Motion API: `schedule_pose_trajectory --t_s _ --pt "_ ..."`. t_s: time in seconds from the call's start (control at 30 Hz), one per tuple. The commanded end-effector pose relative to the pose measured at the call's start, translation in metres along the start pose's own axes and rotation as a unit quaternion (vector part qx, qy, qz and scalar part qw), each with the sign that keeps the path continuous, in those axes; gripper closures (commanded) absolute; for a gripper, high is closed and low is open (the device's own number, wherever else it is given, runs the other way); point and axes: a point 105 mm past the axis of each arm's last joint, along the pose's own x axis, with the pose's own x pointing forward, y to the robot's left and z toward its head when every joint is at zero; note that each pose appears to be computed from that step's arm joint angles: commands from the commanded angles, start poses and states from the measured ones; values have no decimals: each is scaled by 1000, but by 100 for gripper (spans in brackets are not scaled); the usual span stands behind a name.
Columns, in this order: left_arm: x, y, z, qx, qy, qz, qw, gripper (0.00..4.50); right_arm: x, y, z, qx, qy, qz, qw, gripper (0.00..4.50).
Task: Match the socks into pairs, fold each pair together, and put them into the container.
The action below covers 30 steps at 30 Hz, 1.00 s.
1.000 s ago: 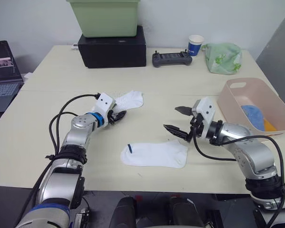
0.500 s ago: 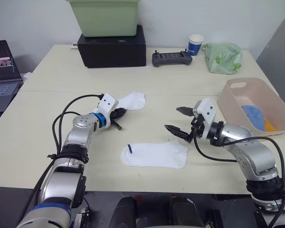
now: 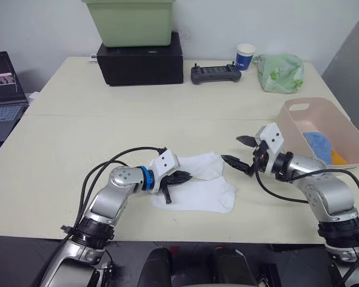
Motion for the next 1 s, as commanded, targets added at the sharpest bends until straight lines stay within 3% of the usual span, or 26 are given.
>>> schedule_pose_trajectory --t_s 0.03,0.27,0.4,0.53,0.67,0.8,1.0 --pt "-7 12 13 12 -22 36 999 355 3 -3 2 0 3 2 1000 0" --pt "-37 25 30 -35 -79 66 994 123 15 -9 -14 45 34 -9 998 0" --pt "-67 48 19 -67 -88 149 983 2 26 -2 -23 79 48 5 996 0" --pt "-83 64 -16 -108 -57 223 967 2 34 0 -27 92 50 6 994 0" --pt "-80 60 -34 -130 -37 227 964 2 35 1 -36 95 72 8 993 0" --pt "-76 52 -41 -135 -25 209 968 0 37 4 -37 112 69 16 991 91" --pt "-73 51 -38 -136 -35 199 970 192 37 3 -37 111 70 17 991 308"
